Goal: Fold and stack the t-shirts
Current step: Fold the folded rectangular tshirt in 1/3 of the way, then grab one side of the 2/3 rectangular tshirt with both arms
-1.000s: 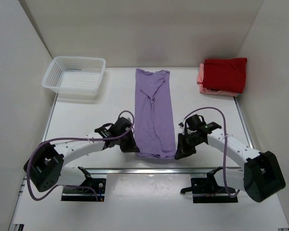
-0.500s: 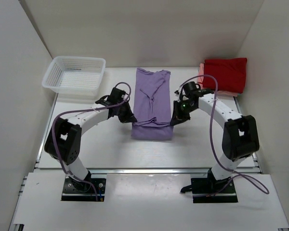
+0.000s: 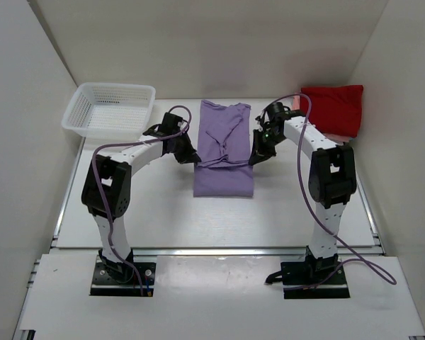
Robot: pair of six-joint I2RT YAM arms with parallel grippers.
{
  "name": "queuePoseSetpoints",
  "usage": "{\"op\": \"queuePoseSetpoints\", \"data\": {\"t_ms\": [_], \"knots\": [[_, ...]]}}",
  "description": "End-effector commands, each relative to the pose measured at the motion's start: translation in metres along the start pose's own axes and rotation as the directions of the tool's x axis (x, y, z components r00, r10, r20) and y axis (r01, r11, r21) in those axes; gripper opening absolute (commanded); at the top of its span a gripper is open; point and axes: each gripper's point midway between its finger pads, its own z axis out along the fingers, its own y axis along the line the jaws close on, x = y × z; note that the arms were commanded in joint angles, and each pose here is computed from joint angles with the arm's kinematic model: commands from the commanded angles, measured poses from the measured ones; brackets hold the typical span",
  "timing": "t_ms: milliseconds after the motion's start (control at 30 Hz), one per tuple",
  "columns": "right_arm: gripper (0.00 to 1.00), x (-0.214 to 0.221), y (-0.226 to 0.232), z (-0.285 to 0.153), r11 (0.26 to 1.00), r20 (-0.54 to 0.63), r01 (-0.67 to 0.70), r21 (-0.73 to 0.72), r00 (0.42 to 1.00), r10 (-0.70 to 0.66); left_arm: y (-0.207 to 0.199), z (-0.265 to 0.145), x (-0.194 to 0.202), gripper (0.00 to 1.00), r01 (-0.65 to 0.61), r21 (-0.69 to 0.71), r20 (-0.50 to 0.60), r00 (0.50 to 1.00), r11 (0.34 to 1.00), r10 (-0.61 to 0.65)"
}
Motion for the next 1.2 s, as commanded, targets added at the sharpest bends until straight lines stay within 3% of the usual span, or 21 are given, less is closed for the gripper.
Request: {"op": "queuePoseSetpoints", "data": {"t_ms": [0, 67, 133, 200, 300, 400, 500, 700, 833, 1033, 1167], "knots": [[0.00, -0.028, 0.000, -0.007, 1.000, 0.047, 0.012, -0.009, 0.999, -0.011, -0.012, 0.000, -0.021, 0.05, -0.009, 0.043, 0.027, 1.000, 0.999, 0.008], [0.02, -0.037, -0.001, -0.004, 1.000, 0.053, 0.010, -0.014, 0.999, -0.009, -0.013, 0.005, -0.030, 0.15, -0.004, 0.051, 0.041, 0.999, 0.999, 0.002], [0.13, -0.056, 0.003, -0.009, 0.999, 0.094, 0.010, -0.033, 0.996, -0.007, -0.019, 0.009, -0.041, 0.26, 0.007, 0.086, 0.056, 0.998, 0.996, -0.012], [0.31, -0.071, 0.004, -0.010, 0.999, 0.127, -0.027, -0.045, 0.991, 0.033, -0.036, 0.013, -0.062, 0.36, 0.028, 0.169, 0.084, 0.996, 0.985, -0.042], [0.44, -0.097, 0.007, -0.022, 0.995, 0.229, -0.067, -0.071, 0.970, 0.081, -0.069, 0.010, -0.102, 0.37, 0.037, 0.300, 0.162, 0.983, 0.953, -0.089], [0.48, -0.105, 0.005, -0.027, 0.997, 0.284, -0.068, -0.039, 0.956, 0.076, -0.082, -0.002, -0.135, 0.37, 0.066, 0.392, 0.226, 0.960, 0.917, -0.166], [0.51, -0.087, 0.006, -0.026, 0.998, 0.269, -0.055, -0.009, 0.962, 0.056, -0.076, -0.008, -0.134, 0.40, 0.067, 0.387, 0.229, 0.959, 0.920, -0.166], [0.56, -0.030, 0.001, -0.019, 0.995, 0.253, -0.099, 0.021, 0.963, 0.091, -0.002, -0.014, -0.066, 0.41, 0.088, 0.189, 0.186, 0.975, 0.978, -0.124], [0.56, 0.017, -0.001, -0.003, 0.992, 0.204, -0.112, 0.058, 0.974, 0.098, 0.034, -0.015, -0.004, 0.46, -0.032, -0.004, 0.144, 0.989, 0.999, 0.032], [0.60, 0.071, 0.000, 0.025, 0.984, 0.129, -0.171, 0.040, 0.978, 0.165, 0.049, -0.006, 0.059, 0.52, -0.056, -0.067, 0.071, 0.996, 0.996, 0.061], [0.62, 0.088, 0.001, 0.031, 0.978, 0.109, -0.204, 0.033, 0.974, 0.199, 0.053, -0.002, 0.075, 0.53, -0.043, -0.083, 0.056, 0.997, 0.996, 0.048]]}}
